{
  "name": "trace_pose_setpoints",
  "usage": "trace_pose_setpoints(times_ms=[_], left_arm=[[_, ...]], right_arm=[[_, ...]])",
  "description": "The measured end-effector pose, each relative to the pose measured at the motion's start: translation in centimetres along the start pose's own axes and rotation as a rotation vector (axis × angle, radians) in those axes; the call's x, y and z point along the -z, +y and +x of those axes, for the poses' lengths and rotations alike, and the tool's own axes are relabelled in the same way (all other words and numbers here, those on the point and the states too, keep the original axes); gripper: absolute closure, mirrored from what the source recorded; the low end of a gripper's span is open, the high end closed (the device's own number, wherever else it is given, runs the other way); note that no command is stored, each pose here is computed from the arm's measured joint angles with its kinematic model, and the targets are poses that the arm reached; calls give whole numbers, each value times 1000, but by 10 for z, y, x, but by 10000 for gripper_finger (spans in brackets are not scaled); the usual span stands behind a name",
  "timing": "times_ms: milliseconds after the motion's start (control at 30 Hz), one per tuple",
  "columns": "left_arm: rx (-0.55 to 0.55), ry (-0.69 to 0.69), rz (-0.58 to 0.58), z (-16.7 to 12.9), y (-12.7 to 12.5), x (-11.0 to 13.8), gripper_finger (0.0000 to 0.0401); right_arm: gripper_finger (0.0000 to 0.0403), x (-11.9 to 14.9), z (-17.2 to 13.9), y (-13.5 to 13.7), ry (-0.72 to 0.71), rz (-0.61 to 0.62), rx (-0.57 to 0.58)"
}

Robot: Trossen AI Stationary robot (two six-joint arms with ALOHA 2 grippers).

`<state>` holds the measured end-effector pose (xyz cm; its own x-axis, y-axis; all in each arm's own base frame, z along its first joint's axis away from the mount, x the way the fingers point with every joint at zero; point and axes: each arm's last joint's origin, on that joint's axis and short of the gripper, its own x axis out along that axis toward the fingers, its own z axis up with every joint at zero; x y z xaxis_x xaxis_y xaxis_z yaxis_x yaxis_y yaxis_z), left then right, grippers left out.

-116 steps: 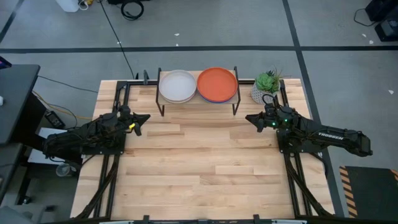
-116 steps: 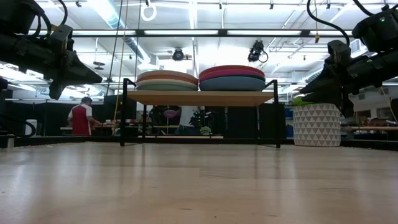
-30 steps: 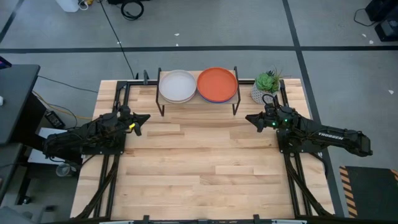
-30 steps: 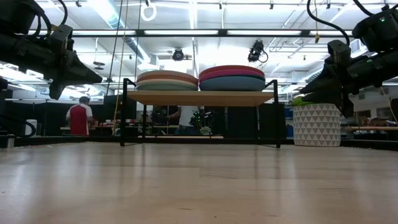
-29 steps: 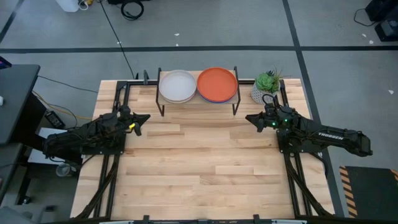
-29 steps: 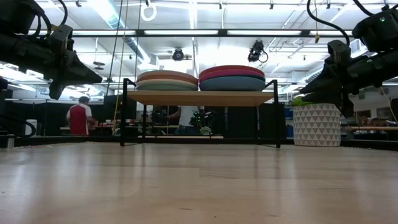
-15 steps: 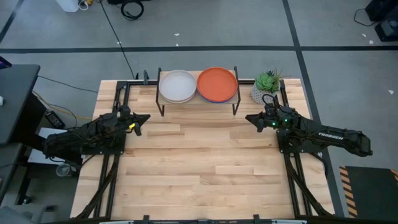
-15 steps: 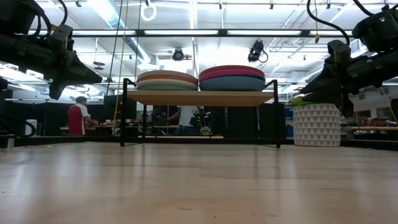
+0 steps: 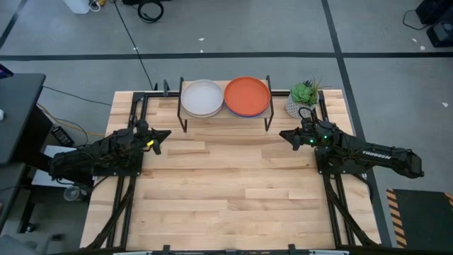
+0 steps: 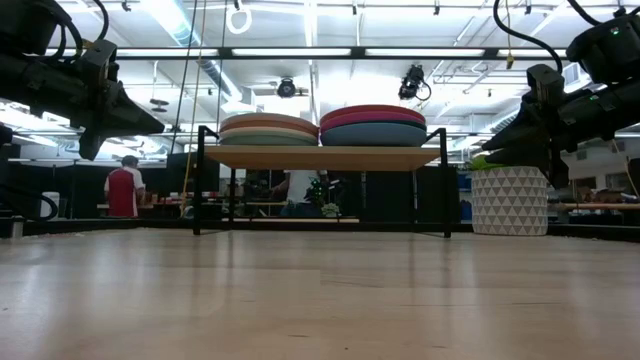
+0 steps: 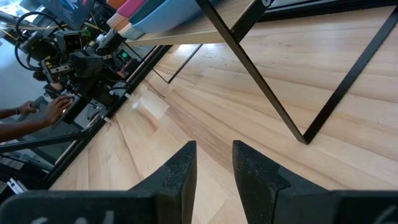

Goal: Place and stack plates onto a shelf
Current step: Return to Home Position

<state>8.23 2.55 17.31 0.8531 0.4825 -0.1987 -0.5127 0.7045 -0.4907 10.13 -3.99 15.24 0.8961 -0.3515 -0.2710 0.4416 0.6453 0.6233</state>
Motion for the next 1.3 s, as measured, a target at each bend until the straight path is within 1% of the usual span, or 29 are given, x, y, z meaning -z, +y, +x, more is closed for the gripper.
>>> trace_pose_setpoints(times_ms=[1300], left_arm=[[0,0,0,0,0,0,390]], right_arm=[[293,0,0,0,0,0,0]])
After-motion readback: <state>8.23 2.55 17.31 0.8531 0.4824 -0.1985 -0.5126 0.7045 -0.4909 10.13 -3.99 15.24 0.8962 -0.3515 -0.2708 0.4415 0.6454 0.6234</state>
